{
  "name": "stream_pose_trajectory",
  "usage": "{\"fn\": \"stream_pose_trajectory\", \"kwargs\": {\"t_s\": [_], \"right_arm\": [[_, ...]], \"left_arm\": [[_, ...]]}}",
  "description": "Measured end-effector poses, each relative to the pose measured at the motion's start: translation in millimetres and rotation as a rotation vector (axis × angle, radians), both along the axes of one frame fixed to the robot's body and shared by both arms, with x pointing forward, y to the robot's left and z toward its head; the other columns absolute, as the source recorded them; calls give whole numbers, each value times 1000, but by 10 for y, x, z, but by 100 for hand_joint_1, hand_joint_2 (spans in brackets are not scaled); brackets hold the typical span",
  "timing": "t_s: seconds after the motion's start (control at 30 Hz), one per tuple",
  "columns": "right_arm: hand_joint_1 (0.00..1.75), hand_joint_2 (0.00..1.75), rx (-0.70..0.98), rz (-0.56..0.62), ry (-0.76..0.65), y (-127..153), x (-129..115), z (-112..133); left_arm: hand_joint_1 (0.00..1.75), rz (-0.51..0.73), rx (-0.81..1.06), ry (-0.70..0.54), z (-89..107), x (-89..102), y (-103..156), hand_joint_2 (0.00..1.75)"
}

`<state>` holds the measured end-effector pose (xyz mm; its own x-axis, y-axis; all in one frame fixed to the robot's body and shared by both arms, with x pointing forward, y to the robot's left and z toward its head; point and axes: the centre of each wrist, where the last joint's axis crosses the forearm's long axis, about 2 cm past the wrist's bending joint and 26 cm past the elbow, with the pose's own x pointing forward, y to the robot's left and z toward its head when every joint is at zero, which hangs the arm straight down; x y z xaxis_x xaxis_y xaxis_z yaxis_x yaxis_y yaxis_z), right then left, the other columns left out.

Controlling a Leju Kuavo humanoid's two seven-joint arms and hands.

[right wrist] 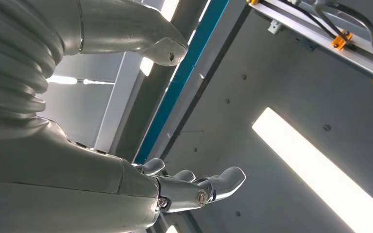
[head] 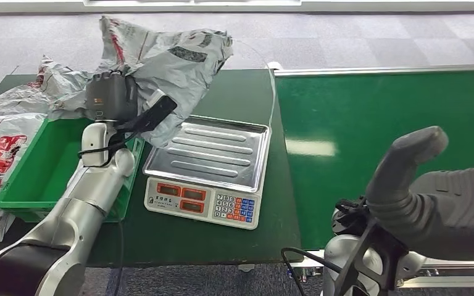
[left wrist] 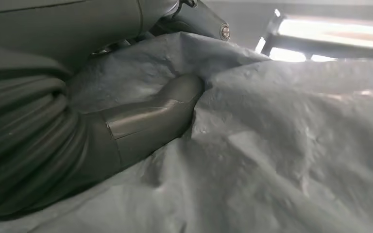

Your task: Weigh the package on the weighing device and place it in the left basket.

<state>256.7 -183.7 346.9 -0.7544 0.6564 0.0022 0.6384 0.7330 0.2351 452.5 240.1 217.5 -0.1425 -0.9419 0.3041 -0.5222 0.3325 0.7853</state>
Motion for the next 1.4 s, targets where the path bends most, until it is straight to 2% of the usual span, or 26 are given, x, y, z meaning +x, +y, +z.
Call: {"fn": "stream_pose_trajectory", "kwargs": {"t_s": [0.13, 0.3, 0.43, 0.47, 0.57, 0.6, 0.77, 0.83, 1.1, 1.17, 1.23, 1.3, 1.37, 1.4], "right_arm": [[0, 175, 2, -6, 4, -16, 4, -10], [0, 175, 6, -21, 15, -56, 12, -35], [0, 175, 7, -26, 18, -68, 14, -44], [0, 175, 6, -27, 19, -69, 14, -45], [0, 175, 3, -32, 22, -72, 12, -53], [0, 175, 1, -35, 23, -75, 11, -57], [0, 175, -9, -51, 29, -89, 11, -72], [0, 175, -12, -58, 31, -97, 11, -77], [0, 175, -14, -69, 35, -114, 14, -86], [0, 175, -14, -69, 36, -115, 14, -87], [0, 175, -11, -67, 36, -115, 15, -88], [0, 175, -7, -60, 39, -112, 21, -93], [0, 175, -4, -50, 49, -101, 42, -111], [0, 175, -2, -43, 59, -93, 60, -130]], "left_arm": [[175, 164, -1, -51, 4, -78, 398, 175], [175, 436, -9, 8, -177, -224, 858, 175], [175, 512, -38, 33, -276, -306, 1066, 175], [135, 530, -45, 42, -298, -318, 1096, 175], [4, 604, -71, 101, -419, -356, 1193, 44], [0, 626, -75, 127, -479, -376, 1229, 0], [0, 702, -75, 254, -838, -555, 1342, 0], [0, 704, -66, 277, -925, -613, 1353, 0], [0, 674, -61, 237, -940, -708, 1378, 0], [0, 642, -81, 196, -892, -726, 1372, 0], [0, 550, -171, 85, -766, -748, 1358, 0], [0, 409, -345, -147, -629, -820, 1382, 0], [0, 318, -572, -479, -578, -976, 1419, 0], [0, 303, -741, -649, -539, -1056, 1398, 0]]}}
